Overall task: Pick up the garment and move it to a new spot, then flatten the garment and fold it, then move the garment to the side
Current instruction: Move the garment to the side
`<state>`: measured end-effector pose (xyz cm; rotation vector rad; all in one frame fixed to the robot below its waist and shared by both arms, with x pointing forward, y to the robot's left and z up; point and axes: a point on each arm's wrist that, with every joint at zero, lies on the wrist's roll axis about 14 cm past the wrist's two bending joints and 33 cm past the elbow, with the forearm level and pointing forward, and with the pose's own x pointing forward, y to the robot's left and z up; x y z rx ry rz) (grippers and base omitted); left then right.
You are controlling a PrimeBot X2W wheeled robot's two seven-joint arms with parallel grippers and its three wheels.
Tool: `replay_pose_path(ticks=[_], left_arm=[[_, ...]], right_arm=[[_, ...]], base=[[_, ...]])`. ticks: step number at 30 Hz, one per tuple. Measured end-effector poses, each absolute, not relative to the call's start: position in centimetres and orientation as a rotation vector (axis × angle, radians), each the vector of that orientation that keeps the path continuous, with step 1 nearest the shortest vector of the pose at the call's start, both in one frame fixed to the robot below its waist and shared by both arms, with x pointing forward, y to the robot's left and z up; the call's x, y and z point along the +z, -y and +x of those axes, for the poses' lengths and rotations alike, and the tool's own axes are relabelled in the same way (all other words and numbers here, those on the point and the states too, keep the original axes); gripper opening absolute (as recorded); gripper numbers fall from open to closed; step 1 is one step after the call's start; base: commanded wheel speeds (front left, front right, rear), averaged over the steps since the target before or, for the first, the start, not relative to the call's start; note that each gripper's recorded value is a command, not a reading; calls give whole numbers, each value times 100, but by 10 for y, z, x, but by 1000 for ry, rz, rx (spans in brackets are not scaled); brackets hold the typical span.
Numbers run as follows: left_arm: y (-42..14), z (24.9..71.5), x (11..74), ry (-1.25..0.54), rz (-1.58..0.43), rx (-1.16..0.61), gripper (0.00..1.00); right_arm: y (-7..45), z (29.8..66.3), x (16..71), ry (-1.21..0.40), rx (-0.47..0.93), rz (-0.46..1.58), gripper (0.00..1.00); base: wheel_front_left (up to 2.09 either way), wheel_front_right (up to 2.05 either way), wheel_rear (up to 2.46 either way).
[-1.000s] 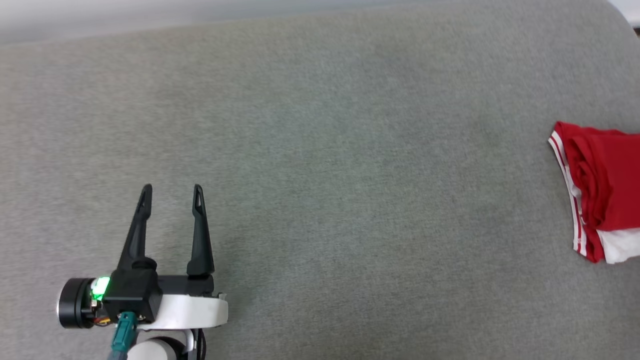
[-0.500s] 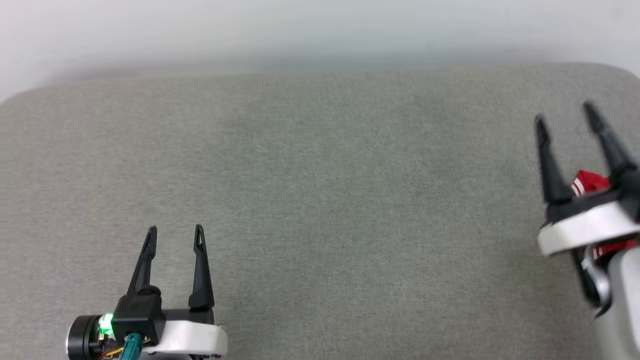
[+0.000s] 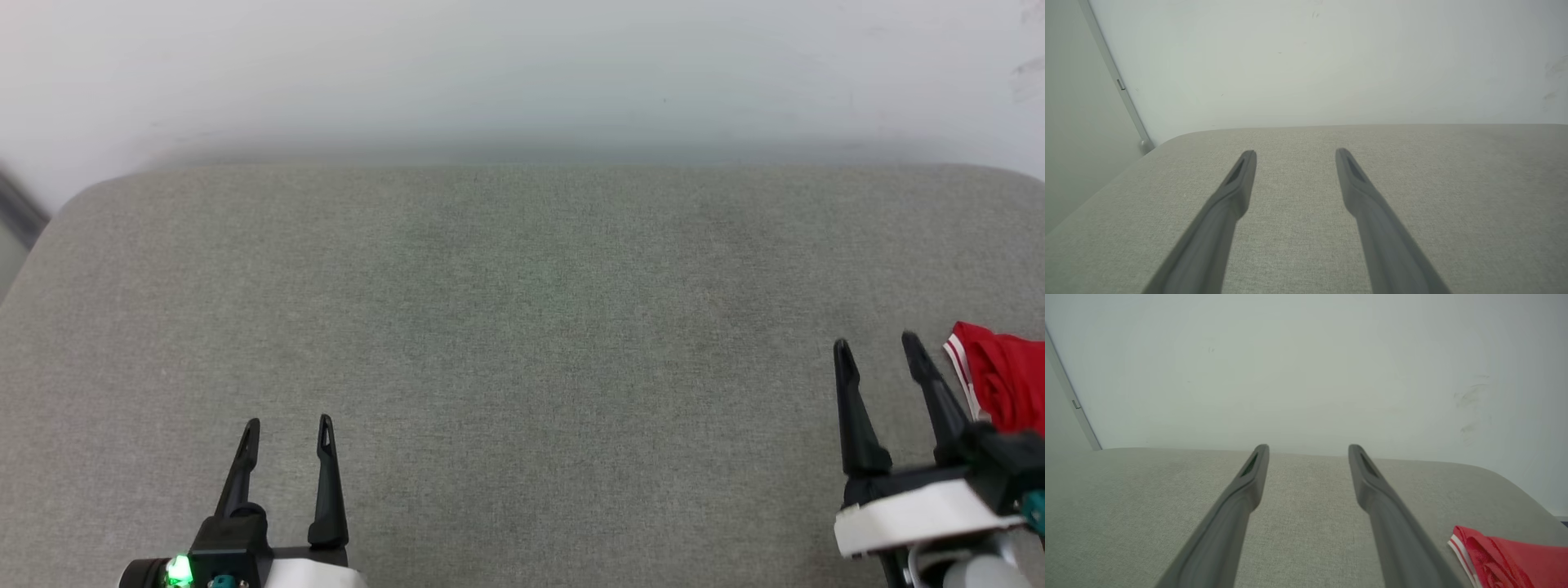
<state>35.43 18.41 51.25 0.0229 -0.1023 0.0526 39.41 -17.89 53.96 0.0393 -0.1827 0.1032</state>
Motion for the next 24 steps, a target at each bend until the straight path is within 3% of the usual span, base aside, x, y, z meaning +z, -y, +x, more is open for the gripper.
replay_pose_path(ticks=[11, 23, 24], left_arm=[[-183, 342, 511, 98, 15, 37, 100], [-181, 337, 508, 90, 11, 23, 100], [-181, 337, 508, 90, 11, 24, 0]], right_arm=[[183, 351, 528, 154, 62, 85, 100], [184, 337, 527, 153, 54, 110, 100], [184, 337, 527, 152, 54, 112, 0]], base=[[0, 0, 0], [0, 0, 0], [0, 0, 0]])
